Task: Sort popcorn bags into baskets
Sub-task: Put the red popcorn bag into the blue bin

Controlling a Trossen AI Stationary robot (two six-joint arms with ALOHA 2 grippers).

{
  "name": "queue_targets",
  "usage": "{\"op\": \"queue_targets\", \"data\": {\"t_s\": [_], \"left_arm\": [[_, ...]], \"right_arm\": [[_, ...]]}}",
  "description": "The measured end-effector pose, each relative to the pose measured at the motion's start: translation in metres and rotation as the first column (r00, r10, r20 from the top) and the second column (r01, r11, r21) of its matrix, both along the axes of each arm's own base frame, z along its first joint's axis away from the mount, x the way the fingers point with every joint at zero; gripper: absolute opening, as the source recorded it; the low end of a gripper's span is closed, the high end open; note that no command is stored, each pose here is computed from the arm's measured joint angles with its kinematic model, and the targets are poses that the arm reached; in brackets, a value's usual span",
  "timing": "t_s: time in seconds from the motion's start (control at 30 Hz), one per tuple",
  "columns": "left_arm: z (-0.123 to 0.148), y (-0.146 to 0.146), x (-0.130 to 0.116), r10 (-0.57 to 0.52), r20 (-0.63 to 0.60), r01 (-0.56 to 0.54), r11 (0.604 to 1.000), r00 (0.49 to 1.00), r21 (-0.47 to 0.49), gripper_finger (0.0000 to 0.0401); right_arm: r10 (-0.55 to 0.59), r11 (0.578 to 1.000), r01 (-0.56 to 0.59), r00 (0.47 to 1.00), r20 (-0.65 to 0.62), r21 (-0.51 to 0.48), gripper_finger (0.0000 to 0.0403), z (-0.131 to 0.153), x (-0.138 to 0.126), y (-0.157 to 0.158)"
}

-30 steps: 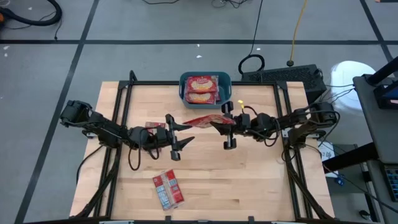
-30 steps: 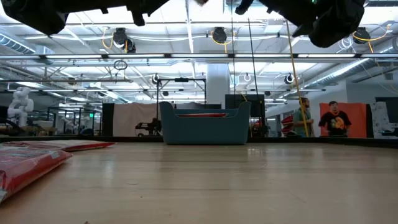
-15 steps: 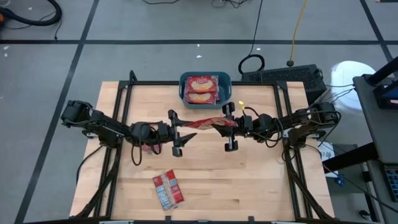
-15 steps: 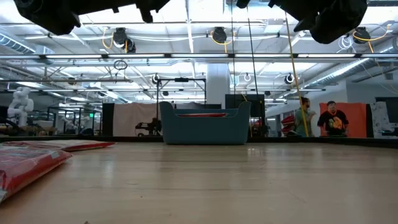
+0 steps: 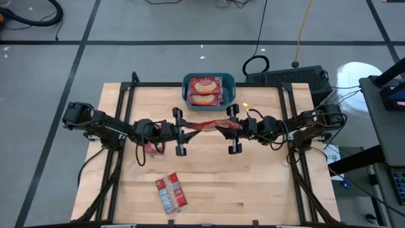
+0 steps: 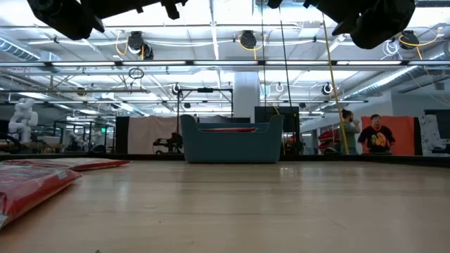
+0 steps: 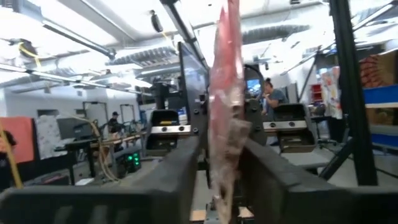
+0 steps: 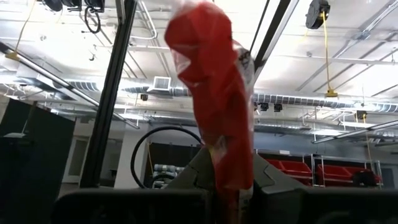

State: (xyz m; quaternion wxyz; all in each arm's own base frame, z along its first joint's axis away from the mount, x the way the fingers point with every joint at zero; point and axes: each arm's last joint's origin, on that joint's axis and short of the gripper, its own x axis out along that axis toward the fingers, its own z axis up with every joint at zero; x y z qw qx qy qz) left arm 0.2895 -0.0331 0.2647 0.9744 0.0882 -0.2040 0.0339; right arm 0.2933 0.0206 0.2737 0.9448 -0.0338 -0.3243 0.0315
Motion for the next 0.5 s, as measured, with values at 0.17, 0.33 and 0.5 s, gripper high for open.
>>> {"op": "queue_targets", "data": {"t_s": [0.17, 0.33, 0.5], "left_arm": [[-0.0001, 0.0027, 0.0005, -0.03, 0.0, 0.03, 1.0, 1.0, 0.009, 0.0018], [-0.0003, 0.0036, 0.0007, -0.034, -0.002, 0.034, 0.999, 0.999, -0.009, 0.0031], [-0.0023, 0.0034, 0.0013, -0.036, -0.022, 0.035, 0.999, 0.999, -0.017, 0.0016]], "right_arm": [[-0.008, 1.0, 0.008, 1.0, 0.001, -0.007, 0.0013, 0.0, 0.0, -0.0006], [-0.005, 1.0, 0.005, 1.0, -0.003, -0.001, 0.0014, -0.0002, 0.0002, -0.0008], [-0.019, 0.998, 0.022, 0.999, -0.042, 0.062, 0.0038, -0.0027, 0.0022, -0.0021]]}}
